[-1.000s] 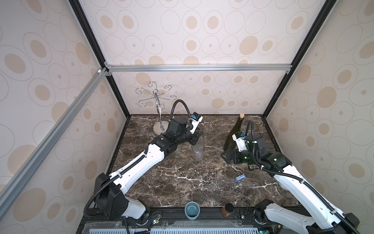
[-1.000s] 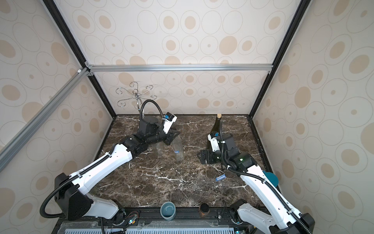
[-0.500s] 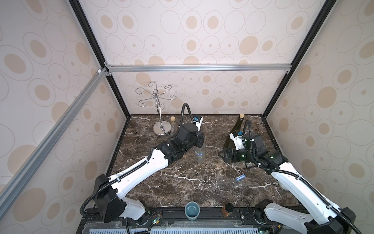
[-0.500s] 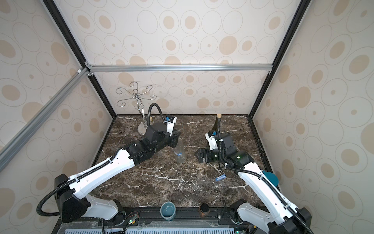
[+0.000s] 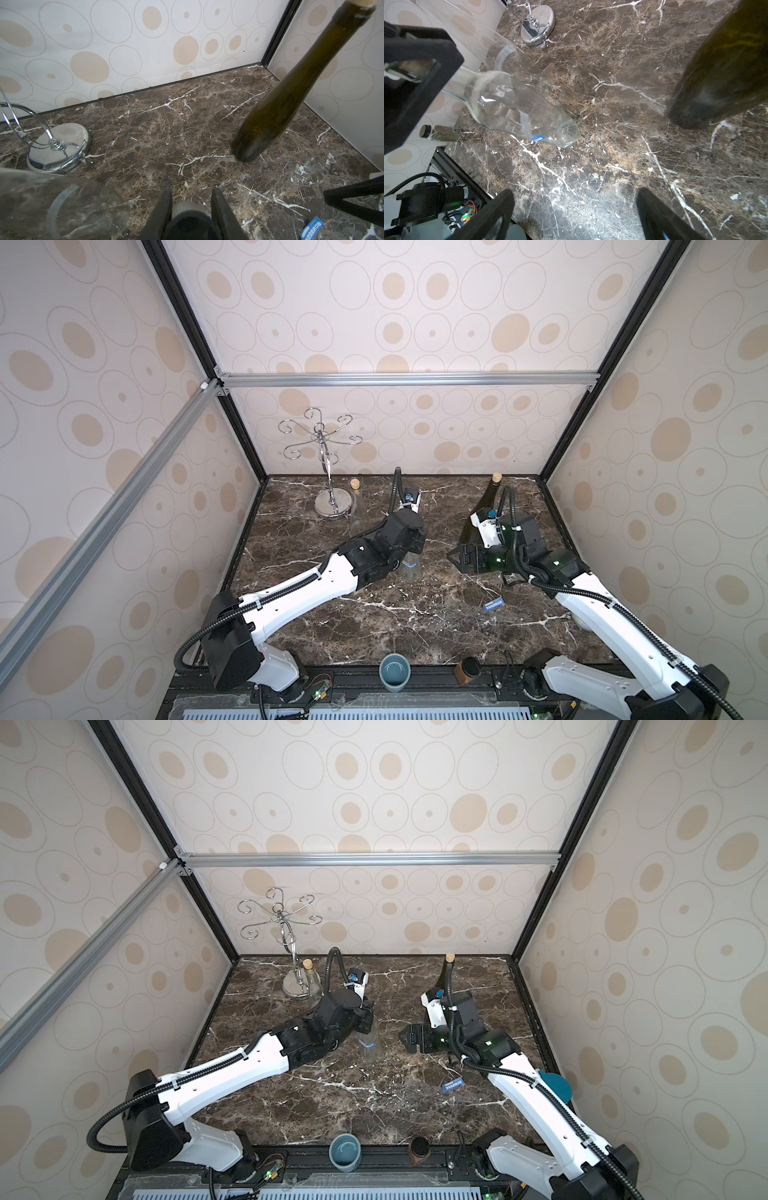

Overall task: Remove the label from the bottle
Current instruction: Adjust the bottle at the center of the board.

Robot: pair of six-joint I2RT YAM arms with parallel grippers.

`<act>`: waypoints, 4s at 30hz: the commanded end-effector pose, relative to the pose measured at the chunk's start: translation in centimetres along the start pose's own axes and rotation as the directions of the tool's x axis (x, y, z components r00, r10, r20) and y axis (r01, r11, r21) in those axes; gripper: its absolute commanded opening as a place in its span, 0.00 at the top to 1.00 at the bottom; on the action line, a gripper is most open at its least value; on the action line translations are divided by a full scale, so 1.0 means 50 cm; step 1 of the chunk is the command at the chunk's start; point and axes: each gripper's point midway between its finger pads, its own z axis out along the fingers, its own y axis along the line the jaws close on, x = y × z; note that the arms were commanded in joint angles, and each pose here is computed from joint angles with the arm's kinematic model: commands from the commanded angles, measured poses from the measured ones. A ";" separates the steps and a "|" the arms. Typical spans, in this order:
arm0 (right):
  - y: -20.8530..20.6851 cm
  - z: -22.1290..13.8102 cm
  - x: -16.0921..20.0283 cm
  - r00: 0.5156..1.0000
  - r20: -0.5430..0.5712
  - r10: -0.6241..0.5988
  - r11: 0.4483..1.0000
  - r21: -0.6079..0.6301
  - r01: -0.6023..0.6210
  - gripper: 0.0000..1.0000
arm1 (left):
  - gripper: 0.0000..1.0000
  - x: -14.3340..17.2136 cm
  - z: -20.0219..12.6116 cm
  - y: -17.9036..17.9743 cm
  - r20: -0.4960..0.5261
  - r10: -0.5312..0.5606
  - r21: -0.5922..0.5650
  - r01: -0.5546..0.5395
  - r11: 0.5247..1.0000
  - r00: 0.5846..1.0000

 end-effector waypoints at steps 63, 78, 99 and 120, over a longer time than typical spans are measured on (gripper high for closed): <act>0.062 0.009 0.045 0.982 -0.048 -0.182 0.982 -0.048 0.180 0.02 | 0.02 -0.007 -0.067 -0.031 0.107 0.342 0.629 -0.330 0.704 0.934; 0.057 0.018 0.034 0.991 -0.011 -0.133 0.988 -0.077 0.131 0.01 | 0.10 0.010 -0.027 -0.036 0.087 0.368 0.655 -0.332 0.679 0.926; 0.037 0.018 0.036 0.993 -0.012 -0.116 0.991 -0.067 0.115 0.01 | 0.56 0.008 -0.006 -0.049 0.098 0.347 0.672 -0.319 0.668 0.933; 0.050 0.001 0.008 0.993 0.027 -0.113 0.990 -0.086 0.115 0.01 | 0.92 -0.121 -0.053 0.010 0.175 0.227 0.453 -0.283 0.845 0.958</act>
